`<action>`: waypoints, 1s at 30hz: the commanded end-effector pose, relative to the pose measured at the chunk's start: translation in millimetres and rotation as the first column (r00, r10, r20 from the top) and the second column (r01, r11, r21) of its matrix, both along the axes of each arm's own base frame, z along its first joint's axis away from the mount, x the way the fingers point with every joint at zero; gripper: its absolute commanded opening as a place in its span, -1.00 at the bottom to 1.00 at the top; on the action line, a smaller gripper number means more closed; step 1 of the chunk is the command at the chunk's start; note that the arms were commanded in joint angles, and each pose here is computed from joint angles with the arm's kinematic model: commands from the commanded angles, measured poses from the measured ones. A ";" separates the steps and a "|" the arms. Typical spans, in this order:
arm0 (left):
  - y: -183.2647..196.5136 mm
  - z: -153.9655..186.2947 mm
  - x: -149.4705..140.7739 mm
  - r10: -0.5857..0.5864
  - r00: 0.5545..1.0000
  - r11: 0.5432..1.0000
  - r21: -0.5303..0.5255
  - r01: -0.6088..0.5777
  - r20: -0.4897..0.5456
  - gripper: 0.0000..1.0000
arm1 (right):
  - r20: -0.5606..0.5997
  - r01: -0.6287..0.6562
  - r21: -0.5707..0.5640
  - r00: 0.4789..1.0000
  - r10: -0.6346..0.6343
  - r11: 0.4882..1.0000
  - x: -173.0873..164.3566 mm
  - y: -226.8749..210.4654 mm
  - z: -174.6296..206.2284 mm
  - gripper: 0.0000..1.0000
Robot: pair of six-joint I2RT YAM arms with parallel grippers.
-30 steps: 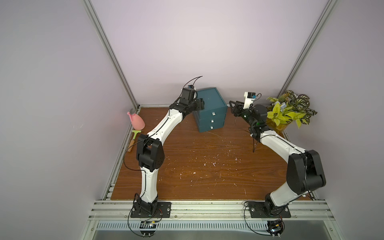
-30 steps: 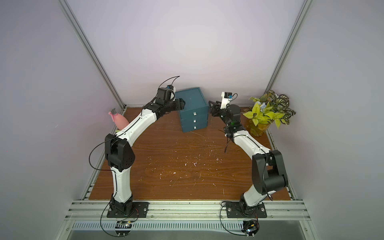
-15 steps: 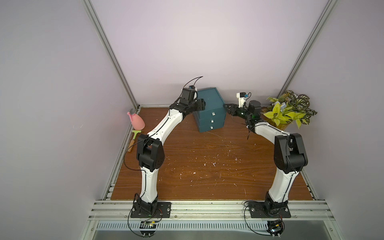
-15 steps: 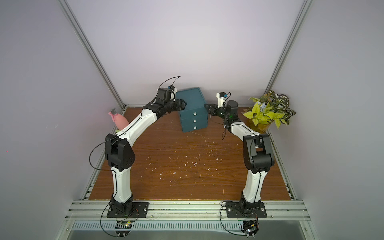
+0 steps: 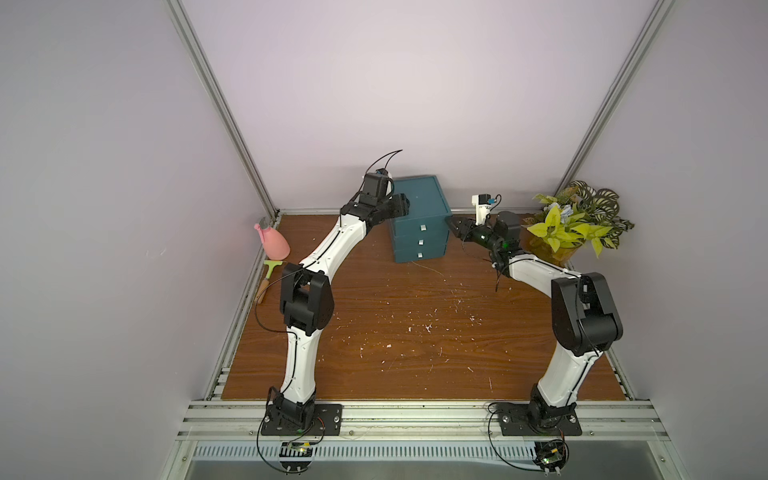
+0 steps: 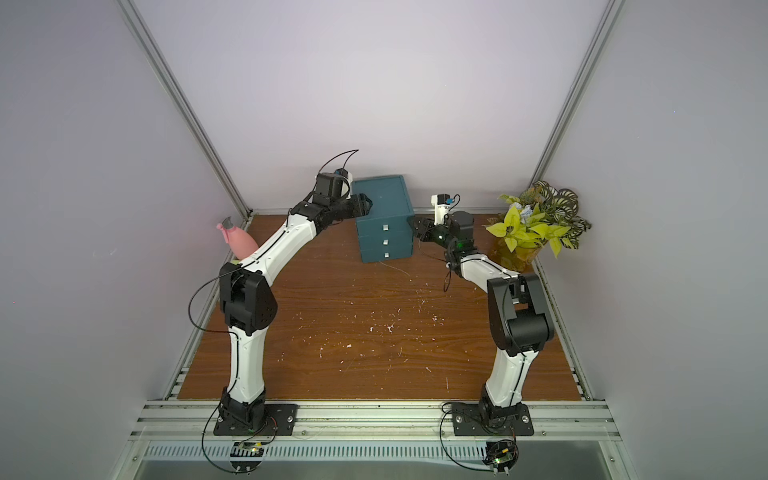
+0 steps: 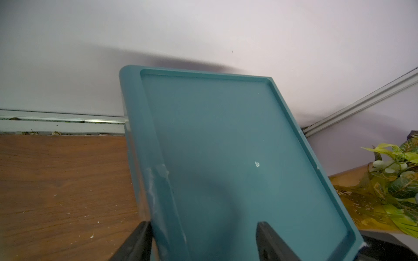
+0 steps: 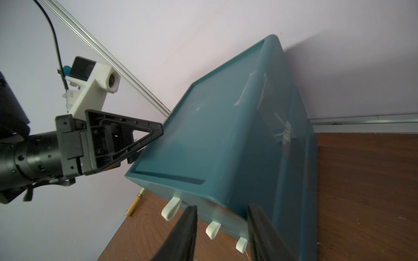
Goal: Place the plugs into the drawer by color
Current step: Adjust the storage box at the center of the board.
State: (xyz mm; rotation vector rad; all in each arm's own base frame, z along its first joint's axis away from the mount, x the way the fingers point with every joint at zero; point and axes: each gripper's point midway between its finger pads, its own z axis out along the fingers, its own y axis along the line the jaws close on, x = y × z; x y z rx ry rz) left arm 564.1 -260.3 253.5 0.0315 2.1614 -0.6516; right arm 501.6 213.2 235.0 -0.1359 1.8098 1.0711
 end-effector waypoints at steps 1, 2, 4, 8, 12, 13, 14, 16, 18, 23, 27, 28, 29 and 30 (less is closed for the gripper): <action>-28.3 15.7 -5.1 -0.097 0.995 0.993 -0.058 0.099 0.036 0.33 | 0.078 -0.158 0.027 0.985 0.155 0.987 -34.5 48.3 34.7 -0.16; -28.1 15.3 -5.4 -0.098 0.995 0.993 -0.057 0.100 0.035 0.33 | 0.078 -0.160 0.024 0.984 0.158 0.987 -34.8 50.7 34.3 -0.16; -27.5 13.1 -5.8 -0.098 0.995 0.994 -0.049 0.100 0.031 0.32 | 0.075 -0.165 0.026 0.984 0.163 0.986 -35.6 54.4 33.3 -0.17; -26.1 9.1 -6.5 -0.096 0.995 0.995 -0.037 0.097 0.021 0.33 | 0.071 -0.172 0.024 0.983 0.170 0.985 -38.7 60.0 31.1 -0.17; -23.8 5.1 -7.3 -0.089 0.996 0.996 -0.026 0.090 0.015 0.33 | 0.062 -0.166 0.018 0.984 0.165 0.986 -39.9 59.7 27.2 -0.18; -23.1 5.1 -7.3 -0.088 0.996 0.996 -0.022 0.088 0.018 0.33 | 0.064 -0.164 0.018 0.985 0.162 0.986 -40.2 59.2 27.7 -0.17; -22.6 3.9 -7.3 -0.086 0.996 0.996 -0.019 0.086 0.015 0.33 | 0.063 -0.161 0.019 0.985 0.160 0.987 -40.8 58.6 27.6 -0.17; -21.3 4.3 -7.6 -0.084 0.996 0.996 -0.011 0.084 0.018 0.33 | 0.066 -0.153 0.008 0.986 0.152 0.988 -42.0 56.9 27.9 -0.17; -17.2 6.1 -7.5 -0.074 0.997 0.997 0.008 0.074 0.024 0.34 | 0.070 -0.126 -0.025 0.989 0.127 0.992 -40.9 49.6 28.3 -0.13; 1.0 31.6 -12.4 -0.034 0.997 0.998 0.061 0.029 0.076 0.37 | 0.127 0.018 -0.129 0.992 -0.001 0.991 -36.7 7.9 46.9 0.06; 21.1 69.1 -26.7 0.010 0.988 0.994 0.102 -0.026 0.156 0.40 | 0.194 0.126 -0.212 0.977 -0.084 0.969 -43.6 -14.4 66.6 0.21; 28.3 81.0 -32.8 0.024 0.983 0.993 0.113 -0.046 0.184 0.41 | 0.208 0.151 -0.222 0.973 -0.105 0.963 -48.8 -19.9 70.4 0.22; 34.6 90.6 -38.9 0.038 0.977 0.990 0.124 -0.065 0.212 0.42 | 0.221 0.170 -0.226 0.968 -0.119 0.959 -55.0 -23.9 72.9 0.23; 43.6 100.9 -47.4 0.057 0.968 0.986 0.136 -0.093 0.246 0.45 | 0.244 0.210 -0.227 0.957 -0.154 0.951 -62.9 -32.0 76.5 0.25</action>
